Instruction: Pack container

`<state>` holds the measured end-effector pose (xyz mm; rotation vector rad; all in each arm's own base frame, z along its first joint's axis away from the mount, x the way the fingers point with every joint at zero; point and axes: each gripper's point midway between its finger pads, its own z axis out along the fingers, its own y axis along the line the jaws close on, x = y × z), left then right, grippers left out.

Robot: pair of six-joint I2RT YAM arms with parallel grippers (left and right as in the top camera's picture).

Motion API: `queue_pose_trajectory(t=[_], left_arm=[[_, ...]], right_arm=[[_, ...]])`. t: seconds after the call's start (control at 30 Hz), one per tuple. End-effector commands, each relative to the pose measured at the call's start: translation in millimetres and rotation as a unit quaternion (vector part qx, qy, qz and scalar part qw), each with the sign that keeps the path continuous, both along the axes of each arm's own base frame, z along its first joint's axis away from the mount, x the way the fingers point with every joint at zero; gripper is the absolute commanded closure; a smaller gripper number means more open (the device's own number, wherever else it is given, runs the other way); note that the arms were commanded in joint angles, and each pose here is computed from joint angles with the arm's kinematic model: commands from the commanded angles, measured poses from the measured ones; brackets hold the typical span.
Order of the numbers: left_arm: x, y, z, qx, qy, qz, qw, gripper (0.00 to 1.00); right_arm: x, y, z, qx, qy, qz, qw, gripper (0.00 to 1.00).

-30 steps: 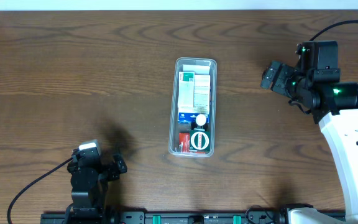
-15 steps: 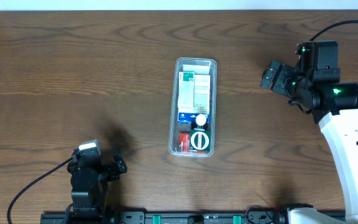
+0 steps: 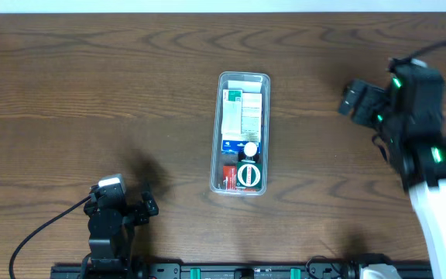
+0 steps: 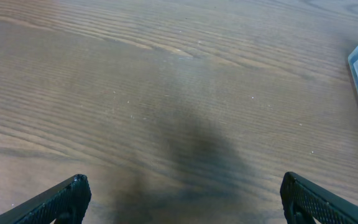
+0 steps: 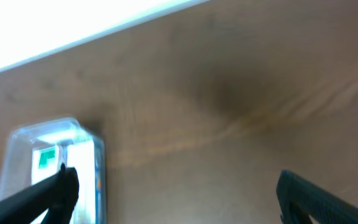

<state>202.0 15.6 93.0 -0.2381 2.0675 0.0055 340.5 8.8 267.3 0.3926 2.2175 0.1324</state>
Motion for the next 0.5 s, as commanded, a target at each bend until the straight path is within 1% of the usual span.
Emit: queue_pose_trajectory(t=[0.0,0.2,0.33,0.47], left_arm=[[0,1,-4,0.009,0.003,0.000,1.000,0.02],[0,1,-4,0.009,0.003,0.000,1.000,0.02],[0,1,-4,0.009,0.003,0.000,1.000,0.02],[0,1,-4,0.009,0.003,0.000,1.000,0.02]], right_arm=[[-23,-14,8,-0.076,-0.052,0.016,0.996,0.01],[-62,-17,-28,-0.077,-0.102,0.014,0.992,0.01],[-80,-18,-60,-0.078,-0.133,0.013,0.988,0.01],[-96,-17,-81,-0.073,-0.174,0.014,0.982,0.01]])
